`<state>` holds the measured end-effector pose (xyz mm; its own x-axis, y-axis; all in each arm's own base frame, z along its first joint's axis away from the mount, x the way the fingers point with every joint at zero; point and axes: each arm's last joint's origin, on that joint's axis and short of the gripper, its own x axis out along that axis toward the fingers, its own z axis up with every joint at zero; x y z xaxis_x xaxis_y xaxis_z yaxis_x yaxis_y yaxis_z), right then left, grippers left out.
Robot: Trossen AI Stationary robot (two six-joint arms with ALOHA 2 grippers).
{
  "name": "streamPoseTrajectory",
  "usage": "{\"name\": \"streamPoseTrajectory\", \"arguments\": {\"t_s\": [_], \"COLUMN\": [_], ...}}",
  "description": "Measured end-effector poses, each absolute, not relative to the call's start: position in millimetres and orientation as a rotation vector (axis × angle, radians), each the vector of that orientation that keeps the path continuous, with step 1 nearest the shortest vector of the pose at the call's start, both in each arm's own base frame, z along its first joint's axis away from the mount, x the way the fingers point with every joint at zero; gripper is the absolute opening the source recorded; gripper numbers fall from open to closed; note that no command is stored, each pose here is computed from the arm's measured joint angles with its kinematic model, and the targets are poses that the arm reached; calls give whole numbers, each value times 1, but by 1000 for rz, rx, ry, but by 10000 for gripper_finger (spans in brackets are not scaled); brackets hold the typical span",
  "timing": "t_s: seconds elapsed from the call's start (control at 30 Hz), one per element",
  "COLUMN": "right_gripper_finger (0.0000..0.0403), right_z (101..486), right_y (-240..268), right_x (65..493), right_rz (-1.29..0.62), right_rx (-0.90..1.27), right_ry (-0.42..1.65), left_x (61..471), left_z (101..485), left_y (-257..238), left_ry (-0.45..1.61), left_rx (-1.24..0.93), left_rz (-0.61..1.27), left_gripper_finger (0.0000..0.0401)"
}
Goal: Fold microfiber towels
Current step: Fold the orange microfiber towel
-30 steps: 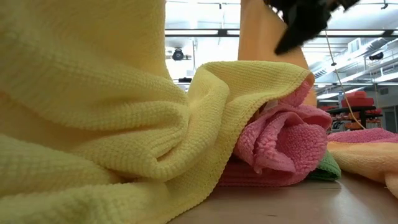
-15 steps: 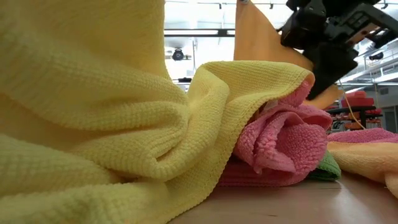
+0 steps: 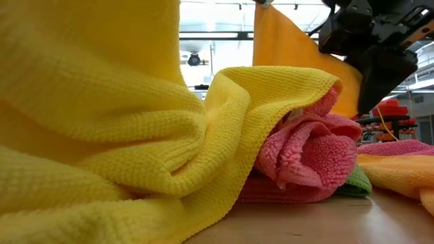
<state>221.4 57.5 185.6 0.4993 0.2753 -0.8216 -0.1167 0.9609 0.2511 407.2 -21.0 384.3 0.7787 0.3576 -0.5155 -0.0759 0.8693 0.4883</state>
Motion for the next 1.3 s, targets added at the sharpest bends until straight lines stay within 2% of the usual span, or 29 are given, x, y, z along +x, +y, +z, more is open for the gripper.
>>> {"name": "streamPoseTrajectory", "arguments": {"t_s": [0.2, 0.43, 0.67, 0.83, 1.0, 1.1, 1.2, 1.3], "right_gripper_finger": [42, 41, 43, 76, 131, 144, 128, 77], "right_z": [184, 185, 186, 187, 188, 188, 187, 187], "right_y": [57, 54, 52, 52, 51, 52, 51, 51], "right_x": [219, 221, 223, 224, 225, 224, 224, 224], "right_rz": [244, 201, 191, 198, 199, 210, 218, 228], "right_rx": [132, 91, 136, 139, 145, 148, 135, 113], "right_ry": [1042, 1024, 1012, 993, 989, 993, 998, 997], "left_x": [407, 407, 407, 407, 407, 407, 407, 407], "left_z": [384, 384, 384, 384, 384, 384, 384, 384], "left_y": [-21, -21, -21, -21, -21, -21, -21, -21], "left_ry": [639, 638, 641, 641, 642, 642, 643, 643], "left_rx": [466, 458, 456, 441, 440, 440, 440, 441], "left_rz": [243, 241, 234, 239, 239, 239, 239, 239], "left_gripper_finger": [8, 30, 9, 26, 10, 9, 23, 28]}}
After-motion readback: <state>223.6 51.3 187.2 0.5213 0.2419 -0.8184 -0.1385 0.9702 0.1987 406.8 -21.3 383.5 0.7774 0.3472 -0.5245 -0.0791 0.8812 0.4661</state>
